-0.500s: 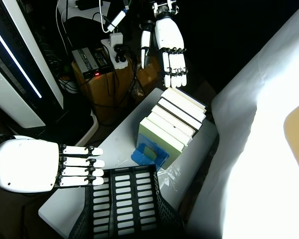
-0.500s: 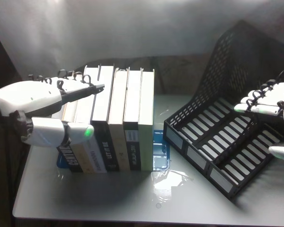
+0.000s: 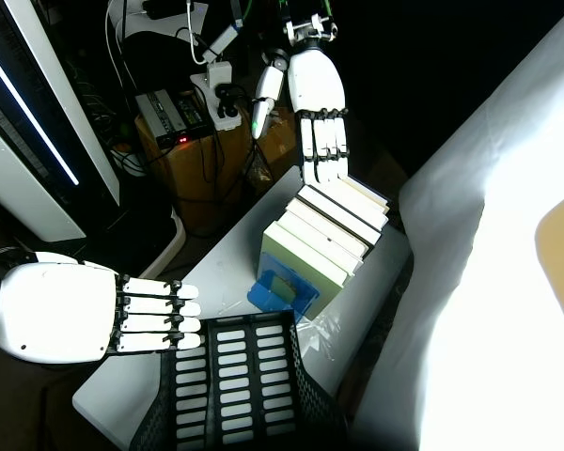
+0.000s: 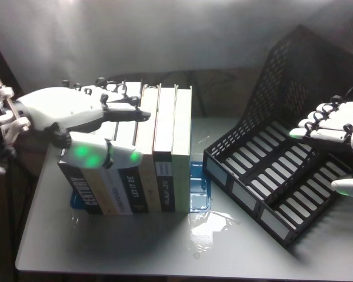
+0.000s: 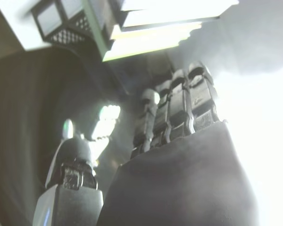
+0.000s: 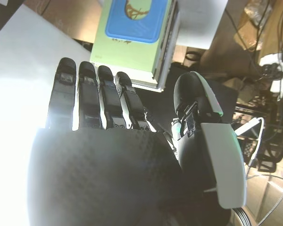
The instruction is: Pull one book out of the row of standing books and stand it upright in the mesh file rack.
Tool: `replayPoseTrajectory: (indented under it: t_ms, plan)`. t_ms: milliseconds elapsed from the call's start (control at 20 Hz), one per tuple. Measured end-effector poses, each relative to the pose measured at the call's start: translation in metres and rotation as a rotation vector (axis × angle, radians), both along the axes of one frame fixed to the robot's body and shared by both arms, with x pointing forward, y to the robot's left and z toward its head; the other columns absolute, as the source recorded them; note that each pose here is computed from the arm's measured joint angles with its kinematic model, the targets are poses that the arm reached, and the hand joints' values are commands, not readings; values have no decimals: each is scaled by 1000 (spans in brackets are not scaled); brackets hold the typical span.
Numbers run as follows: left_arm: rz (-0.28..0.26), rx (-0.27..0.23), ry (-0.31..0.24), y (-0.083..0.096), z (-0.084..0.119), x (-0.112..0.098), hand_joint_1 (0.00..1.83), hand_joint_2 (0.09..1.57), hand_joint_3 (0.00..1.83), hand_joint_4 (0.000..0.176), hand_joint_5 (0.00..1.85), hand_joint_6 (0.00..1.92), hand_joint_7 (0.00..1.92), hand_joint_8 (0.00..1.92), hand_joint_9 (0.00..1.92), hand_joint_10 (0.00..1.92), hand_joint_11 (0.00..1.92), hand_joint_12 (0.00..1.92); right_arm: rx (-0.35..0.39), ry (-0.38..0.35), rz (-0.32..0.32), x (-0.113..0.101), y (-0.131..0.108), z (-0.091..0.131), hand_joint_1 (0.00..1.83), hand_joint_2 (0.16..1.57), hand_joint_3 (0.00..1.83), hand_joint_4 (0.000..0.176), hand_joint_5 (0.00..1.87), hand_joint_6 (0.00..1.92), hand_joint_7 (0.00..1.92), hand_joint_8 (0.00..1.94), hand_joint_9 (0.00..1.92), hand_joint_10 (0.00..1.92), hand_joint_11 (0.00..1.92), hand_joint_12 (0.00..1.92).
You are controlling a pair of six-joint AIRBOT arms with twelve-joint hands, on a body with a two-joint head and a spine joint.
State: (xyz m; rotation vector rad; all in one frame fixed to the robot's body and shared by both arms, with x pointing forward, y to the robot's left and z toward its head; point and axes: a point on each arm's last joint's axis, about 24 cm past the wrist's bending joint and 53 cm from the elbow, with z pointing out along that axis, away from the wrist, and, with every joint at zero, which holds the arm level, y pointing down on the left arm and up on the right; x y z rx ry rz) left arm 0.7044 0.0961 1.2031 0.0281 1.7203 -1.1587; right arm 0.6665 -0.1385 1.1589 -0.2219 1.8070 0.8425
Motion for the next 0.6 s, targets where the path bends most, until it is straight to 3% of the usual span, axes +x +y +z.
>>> replayPoseTrajectory:
  t_ms: [150, 550, 600]
  plan:
    - [2, 38, 8, -8, -7, 5, 0, 1206, 0, 45, 341, 35, 0, 0, 0, 0, 0, 0, 6, 4, 1, 0, 2, -1, 278, 1394, 0, 0, 0, 0, 0, 0, 0, 0, 0, 0]
    - [49, 89, 85, -18, -31, 23, 2, 1230, 5, 24, 433, 41, 0, 0, 0, 0, 0, 0, 15, 9, 3, 1, 5, -2, 281, 1387, 0, 0, 0, 0, 0, 0, 0, 0, 0, 0]
    - [62, 87, 99, -17, -33, 26, 0, 1228, 4, 32, 419, 32, 0, 0, 0, 0, 0, 0, 19, 11, 3, 1, 6, -3, 295, 1388, 0, 0, 0, 0, 0, 0, 0, 0, 0, 0]
